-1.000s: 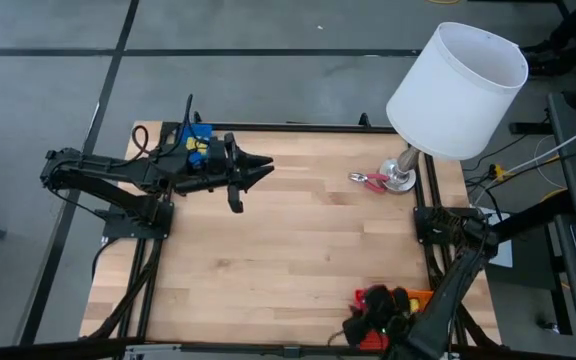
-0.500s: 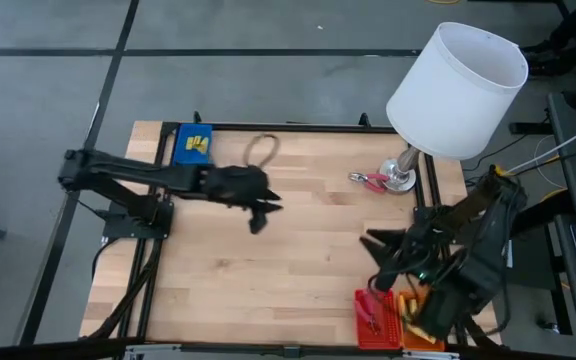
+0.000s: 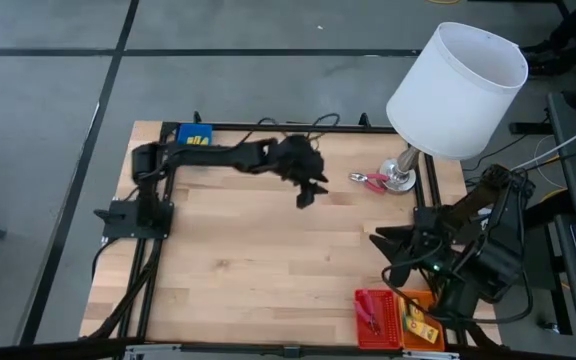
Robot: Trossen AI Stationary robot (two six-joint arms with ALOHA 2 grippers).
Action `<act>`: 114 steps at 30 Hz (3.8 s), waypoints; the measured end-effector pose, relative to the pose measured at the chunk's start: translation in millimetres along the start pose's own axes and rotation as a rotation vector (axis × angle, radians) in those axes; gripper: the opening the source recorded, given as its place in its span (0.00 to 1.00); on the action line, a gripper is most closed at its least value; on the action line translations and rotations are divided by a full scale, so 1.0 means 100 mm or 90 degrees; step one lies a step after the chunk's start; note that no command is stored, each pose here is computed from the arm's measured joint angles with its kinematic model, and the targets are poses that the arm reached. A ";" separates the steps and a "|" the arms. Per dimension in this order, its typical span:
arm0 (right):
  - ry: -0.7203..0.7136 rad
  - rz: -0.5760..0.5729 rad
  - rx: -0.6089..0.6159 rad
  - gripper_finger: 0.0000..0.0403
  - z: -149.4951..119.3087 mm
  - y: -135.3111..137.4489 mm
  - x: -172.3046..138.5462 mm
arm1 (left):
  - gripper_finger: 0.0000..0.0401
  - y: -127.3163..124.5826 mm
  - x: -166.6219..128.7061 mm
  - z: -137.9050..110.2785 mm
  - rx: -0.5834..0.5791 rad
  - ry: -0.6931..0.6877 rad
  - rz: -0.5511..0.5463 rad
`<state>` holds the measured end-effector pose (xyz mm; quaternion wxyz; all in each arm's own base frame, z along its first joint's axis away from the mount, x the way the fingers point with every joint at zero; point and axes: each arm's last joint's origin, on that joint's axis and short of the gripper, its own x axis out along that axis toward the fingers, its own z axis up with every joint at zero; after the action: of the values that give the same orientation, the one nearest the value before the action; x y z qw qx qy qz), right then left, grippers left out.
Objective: Pick & Place School Supplies
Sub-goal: Put the pink hole puncher into the red bin
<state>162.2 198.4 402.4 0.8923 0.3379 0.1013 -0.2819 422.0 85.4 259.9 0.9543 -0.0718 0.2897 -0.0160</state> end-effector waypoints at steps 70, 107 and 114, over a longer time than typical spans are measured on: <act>1.059 -0.424 -0.574 0.22 0.30 -2.27 3.20 | 0.45 -1.73 -2.56 0.21 -0.022 -0.070 0.204; 0.506 -0.060 -0.330 0.21 -0.60 -0.26 3.20 | 0.45 -1.74 -2.57 0.19 -0.027 -0.069 0.219; 0.404 -0.076 -0.449 0.16 -0.86 0.22 3.36 | 0.45 -1.74 -2.57 0.19 -0.026 -0.069 0.219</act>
<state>451.1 122.9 225.5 0.8598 0.0778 0.4773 -0.1641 221.2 -66.2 442.3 0.9556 -0.0410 0.2459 0.1571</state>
